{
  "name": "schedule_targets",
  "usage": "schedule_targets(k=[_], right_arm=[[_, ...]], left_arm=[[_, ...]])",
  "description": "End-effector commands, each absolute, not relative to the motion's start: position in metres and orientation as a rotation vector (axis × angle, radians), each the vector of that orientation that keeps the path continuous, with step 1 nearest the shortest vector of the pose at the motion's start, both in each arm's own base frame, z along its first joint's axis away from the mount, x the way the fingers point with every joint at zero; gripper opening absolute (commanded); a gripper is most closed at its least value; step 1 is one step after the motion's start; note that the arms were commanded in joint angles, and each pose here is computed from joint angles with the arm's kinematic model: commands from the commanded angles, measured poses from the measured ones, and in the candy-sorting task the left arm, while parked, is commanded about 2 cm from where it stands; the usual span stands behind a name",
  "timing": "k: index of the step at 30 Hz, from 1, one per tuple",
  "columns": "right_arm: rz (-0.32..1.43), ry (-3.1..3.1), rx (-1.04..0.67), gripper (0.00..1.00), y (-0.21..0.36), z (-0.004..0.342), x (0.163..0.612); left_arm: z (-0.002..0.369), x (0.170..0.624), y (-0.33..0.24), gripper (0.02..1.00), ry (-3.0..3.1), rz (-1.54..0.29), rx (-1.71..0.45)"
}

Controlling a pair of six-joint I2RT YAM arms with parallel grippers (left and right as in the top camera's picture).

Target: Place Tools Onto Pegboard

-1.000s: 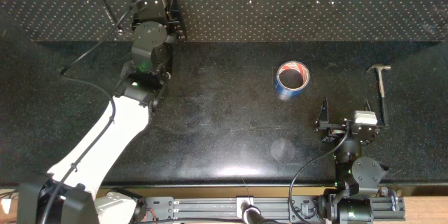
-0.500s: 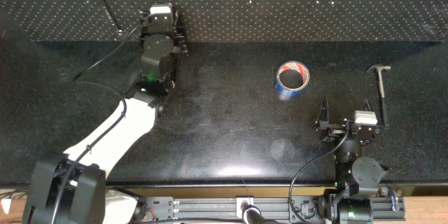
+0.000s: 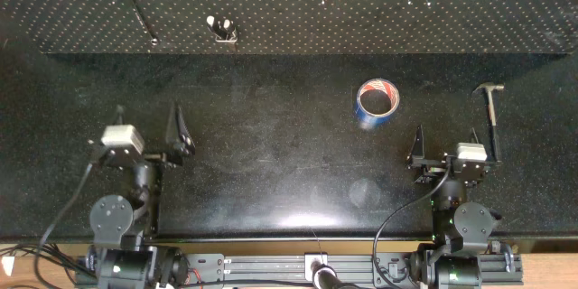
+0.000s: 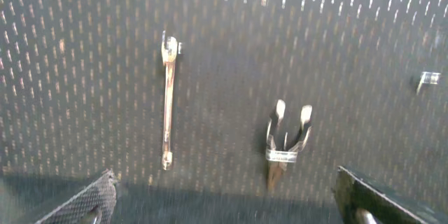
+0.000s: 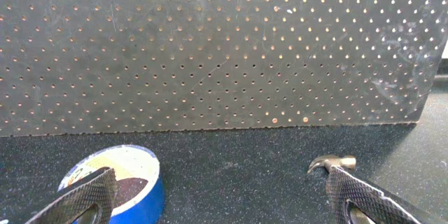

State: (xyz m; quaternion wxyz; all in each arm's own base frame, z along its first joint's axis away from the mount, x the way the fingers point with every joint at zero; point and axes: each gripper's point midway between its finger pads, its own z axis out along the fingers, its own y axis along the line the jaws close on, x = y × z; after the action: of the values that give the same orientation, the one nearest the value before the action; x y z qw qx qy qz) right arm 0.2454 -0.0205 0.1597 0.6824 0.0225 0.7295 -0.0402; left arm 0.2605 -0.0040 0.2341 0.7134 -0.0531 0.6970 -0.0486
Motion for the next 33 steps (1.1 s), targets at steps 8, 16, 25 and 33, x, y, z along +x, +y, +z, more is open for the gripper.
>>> schedule_targets(k=[8,16,25,33], right_arm=[[-0.093,1.637,0.032,0.978,-0.018,0.158,0.245],[-0.094,1.637,0.032,0.978,-0.018,0.158,0.245],[0.328,2.48,0.121,0.978,0.027,0.178,0.235],[0.468,2.869,-0.514,0.978,0.112,0.124,0.303]], left_arm=[[0.17,0.247,-0.001,0.993,1.589,-0.033,-0.04],[0.156,0.246,-0.002,0.993,1.647,-0.037,-0.035],[0.156,0.246,-0.002,0.993,1.647,-0.037,-0.035],[0.156,0.246,-0.002,0.993,1.647,-0.037,-0.035]])
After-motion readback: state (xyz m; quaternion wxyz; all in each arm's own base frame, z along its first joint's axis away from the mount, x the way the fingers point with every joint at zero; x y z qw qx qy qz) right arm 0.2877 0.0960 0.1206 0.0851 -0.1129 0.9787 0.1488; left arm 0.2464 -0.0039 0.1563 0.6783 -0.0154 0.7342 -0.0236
